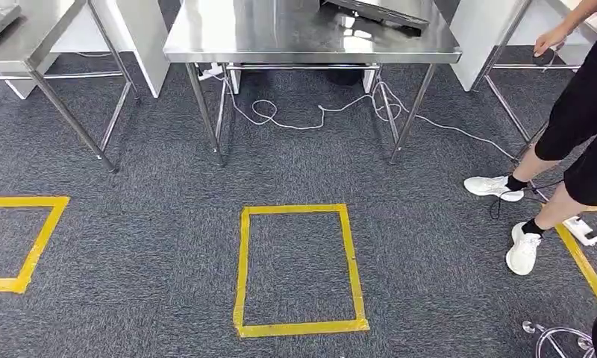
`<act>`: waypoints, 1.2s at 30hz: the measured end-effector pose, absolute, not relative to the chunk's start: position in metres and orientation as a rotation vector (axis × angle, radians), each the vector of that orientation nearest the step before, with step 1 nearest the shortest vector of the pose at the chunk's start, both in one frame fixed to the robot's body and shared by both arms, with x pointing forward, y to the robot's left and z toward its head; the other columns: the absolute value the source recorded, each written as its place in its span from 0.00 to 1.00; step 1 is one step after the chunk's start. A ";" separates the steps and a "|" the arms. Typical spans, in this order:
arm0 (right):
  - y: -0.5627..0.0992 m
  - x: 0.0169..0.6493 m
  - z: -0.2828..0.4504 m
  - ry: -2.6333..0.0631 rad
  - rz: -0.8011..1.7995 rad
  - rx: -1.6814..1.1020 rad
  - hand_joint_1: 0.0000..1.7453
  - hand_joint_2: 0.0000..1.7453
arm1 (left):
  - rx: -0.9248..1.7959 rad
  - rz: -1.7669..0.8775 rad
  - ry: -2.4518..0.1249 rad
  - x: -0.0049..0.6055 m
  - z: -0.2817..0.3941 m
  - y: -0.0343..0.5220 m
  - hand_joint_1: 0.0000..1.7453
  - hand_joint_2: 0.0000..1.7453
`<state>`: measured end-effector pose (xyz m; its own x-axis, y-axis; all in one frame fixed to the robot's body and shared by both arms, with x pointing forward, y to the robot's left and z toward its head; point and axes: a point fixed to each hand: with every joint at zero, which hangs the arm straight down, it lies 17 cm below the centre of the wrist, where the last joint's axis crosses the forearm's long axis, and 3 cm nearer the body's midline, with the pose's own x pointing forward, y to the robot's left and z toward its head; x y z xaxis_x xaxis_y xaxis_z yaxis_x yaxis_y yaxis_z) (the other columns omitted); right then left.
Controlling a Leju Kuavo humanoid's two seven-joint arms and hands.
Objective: Take the parts from the cabinet and place them on the table.
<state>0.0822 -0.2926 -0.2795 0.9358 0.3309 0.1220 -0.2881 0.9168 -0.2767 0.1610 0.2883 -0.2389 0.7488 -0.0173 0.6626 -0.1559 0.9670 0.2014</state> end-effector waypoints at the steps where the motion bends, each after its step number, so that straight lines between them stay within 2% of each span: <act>1: -0.289 0.081 -0.280 -0.168 0.321 -0.253 0.00 0.00 | 0.256 0.073 -0.724 0.161 -0.239 0.290 0.00 0.00; 36: -0.284 0.075 -0.280 -0.168 0.332 -0.249 0.00 0.00 | 0.269 0.057 -0.715 0.159 -0.240 0.292 0.00 0.00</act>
<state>0.0755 -0.2835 -0.2804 0.9320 0.3416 0.1214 -0.3006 0.9153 -0.2680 0.1595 0.2916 -0.2397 0.7551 -0.0400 0.6544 -0.1428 0.9641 0.2237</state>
